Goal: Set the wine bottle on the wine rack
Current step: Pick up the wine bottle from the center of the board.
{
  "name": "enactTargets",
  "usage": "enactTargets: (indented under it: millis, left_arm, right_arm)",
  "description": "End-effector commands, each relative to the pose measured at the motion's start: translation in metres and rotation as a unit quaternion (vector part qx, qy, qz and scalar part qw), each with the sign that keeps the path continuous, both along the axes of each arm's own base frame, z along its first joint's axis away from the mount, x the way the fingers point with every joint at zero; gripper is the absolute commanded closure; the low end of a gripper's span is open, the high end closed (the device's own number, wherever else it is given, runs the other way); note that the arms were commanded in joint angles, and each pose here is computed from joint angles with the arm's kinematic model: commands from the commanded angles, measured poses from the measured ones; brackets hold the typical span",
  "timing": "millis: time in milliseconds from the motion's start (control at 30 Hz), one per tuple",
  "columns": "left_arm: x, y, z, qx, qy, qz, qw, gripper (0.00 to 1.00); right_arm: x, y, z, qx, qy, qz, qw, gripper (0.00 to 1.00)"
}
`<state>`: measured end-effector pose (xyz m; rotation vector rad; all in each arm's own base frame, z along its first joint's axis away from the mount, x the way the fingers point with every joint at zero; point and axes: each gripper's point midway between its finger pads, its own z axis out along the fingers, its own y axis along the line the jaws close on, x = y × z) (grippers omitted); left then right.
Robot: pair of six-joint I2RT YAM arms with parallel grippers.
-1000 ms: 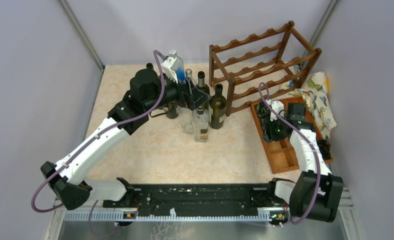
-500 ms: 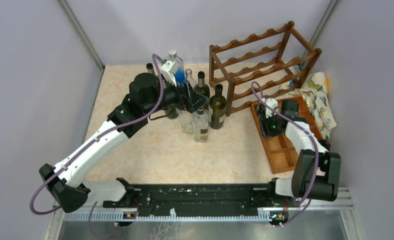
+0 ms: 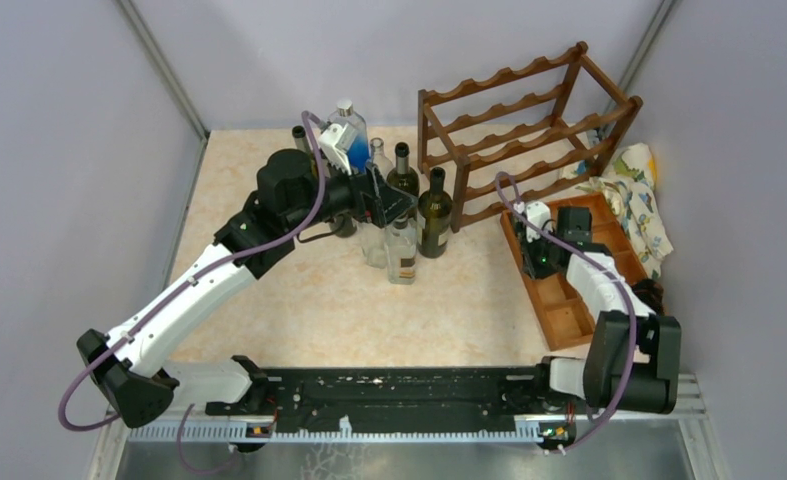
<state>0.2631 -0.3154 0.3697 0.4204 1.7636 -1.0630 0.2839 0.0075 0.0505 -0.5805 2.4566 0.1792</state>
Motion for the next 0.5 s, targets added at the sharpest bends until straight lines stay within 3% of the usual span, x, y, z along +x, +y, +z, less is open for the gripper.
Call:
enactTargets:
  millis: [0, 200, 467]
  left_arm:
    - [-0.002, 0.002, 0.007, -0.014, -0.013, 0.002, 1.0, 0.05]
    - [-0.002, -0.002, 0.011, -0.015, -0.02, -0.008, 1.0, 0.05]
    - [-0.005, 0.001, 0.014, -0.017, -0.026, -0.008, 0.999, 0.05]
  right_arm:
    - [-0.028, -0.016, -0.008, -0.03, 0.028, -0.058, 0.997, 0.88]
    - [-0.031, -0.03, -0.001, -0.068, 0.012, -0.09, 0.994, 0.94]
    - [-0.052, -0.02, 0.005, -0.06, 0.037, -0.034, 0.997, 0.93]
